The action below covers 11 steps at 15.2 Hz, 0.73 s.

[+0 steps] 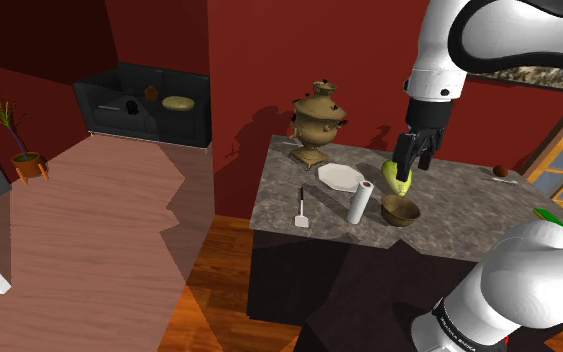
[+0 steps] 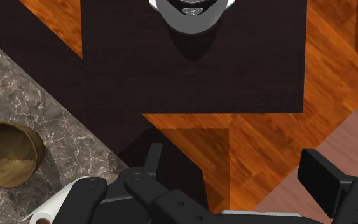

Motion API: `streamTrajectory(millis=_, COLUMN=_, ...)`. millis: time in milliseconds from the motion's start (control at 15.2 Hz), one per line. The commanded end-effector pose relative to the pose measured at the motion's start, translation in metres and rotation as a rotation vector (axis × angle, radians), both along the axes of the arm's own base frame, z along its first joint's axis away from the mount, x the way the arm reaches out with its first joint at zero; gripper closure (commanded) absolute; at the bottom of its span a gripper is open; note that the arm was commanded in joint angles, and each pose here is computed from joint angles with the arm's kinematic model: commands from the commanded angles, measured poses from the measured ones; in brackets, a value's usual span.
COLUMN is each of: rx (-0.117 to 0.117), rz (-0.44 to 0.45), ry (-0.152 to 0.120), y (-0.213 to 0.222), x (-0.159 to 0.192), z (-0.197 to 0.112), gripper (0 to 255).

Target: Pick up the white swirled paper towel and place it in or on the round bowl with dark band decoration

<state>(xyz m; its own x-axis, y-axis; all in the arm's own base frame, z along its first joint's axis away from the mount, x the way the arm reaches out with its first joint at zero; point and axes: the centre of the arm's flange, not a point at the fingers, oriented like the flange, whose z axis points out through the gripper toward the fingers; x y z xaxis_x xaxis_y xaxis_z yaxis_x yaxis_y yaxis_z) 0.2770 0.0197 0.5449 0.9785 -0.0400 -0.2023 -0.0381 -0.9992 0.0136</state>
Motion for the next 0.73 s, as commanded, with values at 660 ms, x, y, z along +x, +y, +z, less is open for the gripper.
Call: streamTrajectory(millis=660, rx=0.026, rz=0.066, ry=0.025, y=-0.097, x=0.061, z=-0.072, gripper=0)
